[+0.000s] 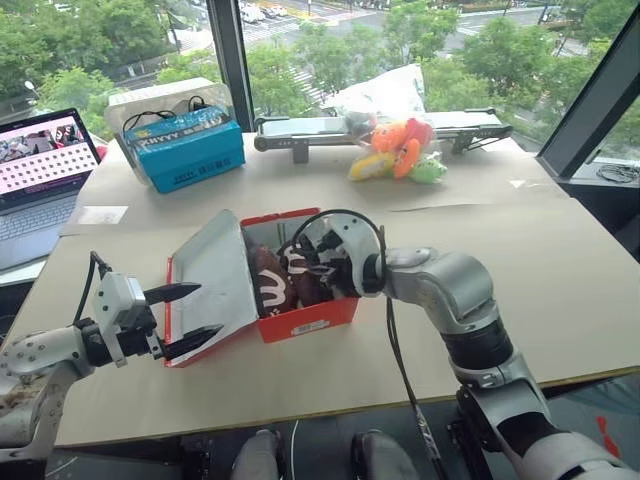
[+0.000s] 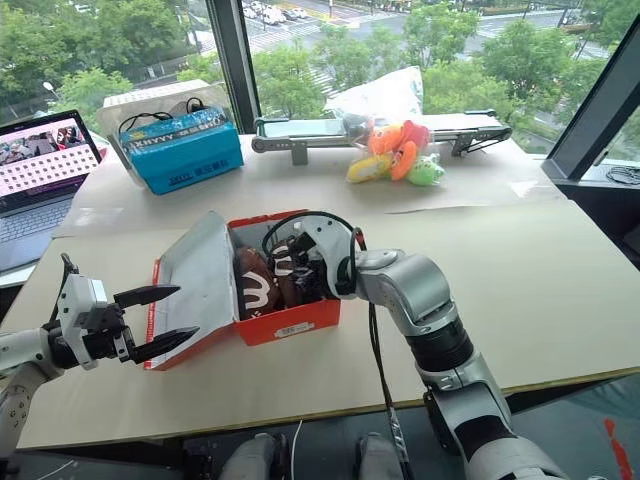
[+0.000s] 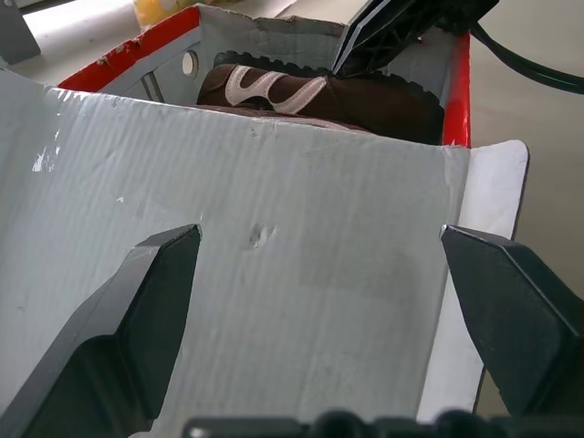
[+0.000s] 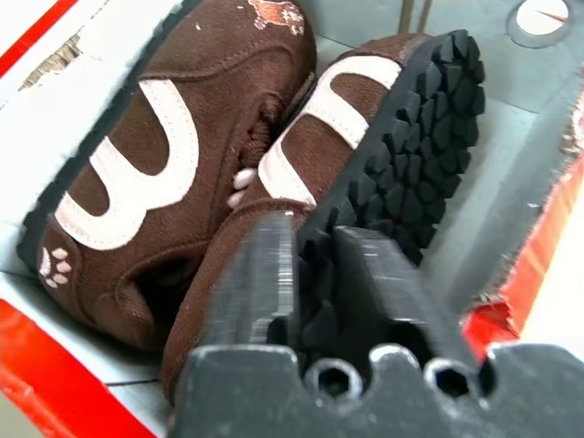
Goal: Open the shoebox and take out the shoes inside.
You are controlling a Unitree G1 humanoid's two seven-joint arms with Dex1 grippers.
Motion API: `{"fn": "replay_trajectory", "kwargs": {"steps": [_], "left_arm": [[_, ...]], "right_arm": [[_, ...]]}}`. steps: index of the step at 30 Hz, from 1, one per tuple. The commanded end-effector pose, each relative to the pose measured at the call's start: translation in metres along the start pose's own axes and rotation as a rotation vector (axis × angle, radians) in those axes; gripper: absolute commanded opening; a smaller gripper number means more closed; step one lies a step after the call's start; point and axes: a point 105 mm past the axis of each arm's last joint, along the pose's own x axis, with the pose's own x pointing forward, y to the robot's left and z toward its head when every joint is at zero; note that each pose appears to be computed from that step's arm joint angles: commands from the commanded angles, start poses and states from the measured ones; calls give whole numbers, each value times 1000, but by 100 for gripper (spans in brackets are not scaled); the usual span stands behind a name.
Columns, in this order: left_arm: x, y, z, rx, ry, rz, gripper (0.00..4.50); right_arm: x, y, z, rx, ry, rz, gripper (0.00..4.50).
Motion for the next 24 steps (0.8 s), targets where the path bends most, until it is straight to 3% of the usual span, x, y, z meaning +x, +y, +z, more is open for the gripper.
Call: {"fn": "replay_trajectory", "kwargs": {"steps": [1, 11, 12, 13, 19, 24], "left_arm": [[0, 2, 14, 42, -41, 6, 450], [1, 1, 12, 36, -40, 2, 450], [2, 0, 12, 34, -41, 0, 450], [2, 0, 11, 33, -41, -2, 450], [2, -3, 11, 25, -43, -3, 450], [3, -5, 8, 19, -40, -6, 450]], "right_arm": [[1, 3, -8, 4, 22, 11, 1], [-3, -2, 5, -38, 3, -19, 1], [-6, -1, 11, -44, -8, -23, 59], [-10, 1, 18, -55, -18, -30, 78], [-33, 9, 40, -81, -42, -64, 285], [-32, 20, 32, -40, -29, -59, 285]]}}
